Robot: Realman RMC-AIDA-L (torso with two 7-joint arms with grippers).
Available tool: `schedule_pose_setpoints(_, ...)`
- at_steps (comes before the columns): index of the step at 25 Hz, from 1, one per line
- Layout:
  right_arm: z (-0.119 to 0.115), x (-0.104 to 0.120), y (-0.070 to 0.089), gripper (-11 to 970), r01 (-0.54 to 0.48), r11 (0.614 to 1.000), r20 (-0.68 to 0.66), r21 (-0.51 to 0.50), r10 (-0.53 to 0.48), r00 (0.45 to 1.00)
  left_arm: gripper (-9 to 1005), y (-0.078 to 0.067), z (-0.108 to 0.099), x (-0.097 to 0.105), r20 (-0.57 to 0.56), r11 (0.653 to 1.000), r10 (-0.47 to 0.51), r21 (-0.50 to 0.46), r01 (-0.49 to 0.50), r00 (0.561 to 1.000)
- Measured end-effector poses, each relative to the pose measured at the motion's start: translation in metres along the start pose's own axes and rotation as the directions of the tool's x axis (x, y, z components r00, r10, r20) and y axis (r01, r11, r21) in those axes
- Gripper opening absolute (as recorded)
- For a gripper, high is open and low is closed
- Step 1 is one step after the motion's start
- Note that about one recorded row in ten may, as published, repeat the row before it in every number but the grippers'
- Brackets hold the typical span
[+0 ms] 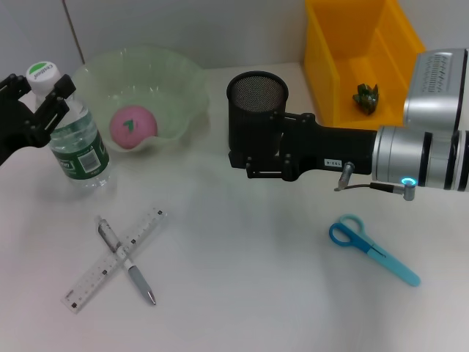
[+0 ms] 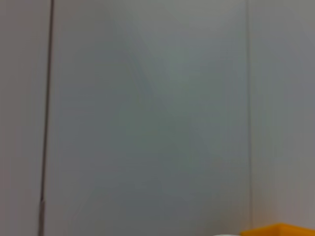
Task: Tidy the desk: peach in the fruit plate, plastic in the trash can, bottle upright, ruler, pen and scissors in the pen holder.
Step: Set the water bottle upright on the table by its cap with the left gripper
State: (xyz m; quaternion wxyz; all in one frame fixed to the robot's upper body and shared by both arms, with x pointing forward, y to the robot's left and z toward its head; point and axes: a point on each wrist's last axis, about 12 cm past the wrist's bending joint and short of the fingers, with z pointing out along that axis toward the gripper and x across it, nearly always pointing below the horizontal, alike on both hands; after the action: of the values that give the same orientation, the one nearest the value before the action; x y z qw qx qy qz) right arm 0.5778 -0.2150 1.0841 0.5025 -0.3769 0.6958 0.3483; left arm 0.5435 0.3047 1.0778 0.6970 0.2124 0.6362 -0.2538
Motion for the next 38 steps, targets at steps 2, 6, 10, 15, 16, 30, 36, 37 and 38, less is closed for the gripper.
schedule_pose_setpoints(2,0.0,0.0,0.0,806,0.0,1.0,0.0,-0.001,0.0,1.0,444,0.0,0.002,0.007,-0.013,0.999,0.0,-0.045,-0.001,1.0)
schedule_pose_setpoints(6,0.001,-0.001,0.0,806,0.001,1.0,0.001,-0.002,-0.001,1.0,444,0.002,0.002,0.011,-0.031,0.997,0.002,-0.072,-0.004,1.0)
schedule_pose_setpoints(10,0.002,-0.002,0.0,806,0.002,1.0,0.003,-0.005,-0.002,1.0,444,0.002,0.002,0.011,-0.031,0.997,0.002,-0.072,-0.004,1.0)
schedule_pose_setpoints(15,0.003,-0.002,0.0,805,0.003,1.0,0.003,-0.006,-0.003,1.0,443,0.001,0.003,0.02,-0.054,0.993,-0.001,-0.12,-0.005,0.999)
schedule_pose_setpoints(16,0.003,-0.002,0.0,805,0.003,1.0,0.003,-0.006,-0.003,1.0,443,0.001,0.003,0.02,-0.054,0.993,-0.001,-0.12,-0.005,0.999)
schedule_pose_setpoints(30,0.005,-0.005,-0.001,805,0.011,1.0,0.002,-0.003,-0.011,1.0,444,0.001,0.009,0.024,-0.08,0.991,0.019,-0.129,-0.029,0.997)
schedule_pose_setpoints(36,0.006,-0.006,-0.002,805,0.014,1.0,0.003,-0.004,-0.014,1.0,443,0.001,0.009,0.024,-0.082,0.991,0.017,-0.134,-0.028,0.996)
schedule_pose_setpoints(37,0.006,-0.006,-0.002,805,0.014,1.0,0.003,-0.003,-0.014,1.0,443,0.001,0.009,0.024,-0.082,0.991,0.017,-0.134,-0.028,0.996)
schedule_pose_setpoints(38,0.006,-0.007,-0.002,805,0.015,1.0,0.003,-0.004,-0.015,1.0,444,0.001,0.009,0.024,-0.084,0.991,0.017,-0.134,-0.028,0.996)
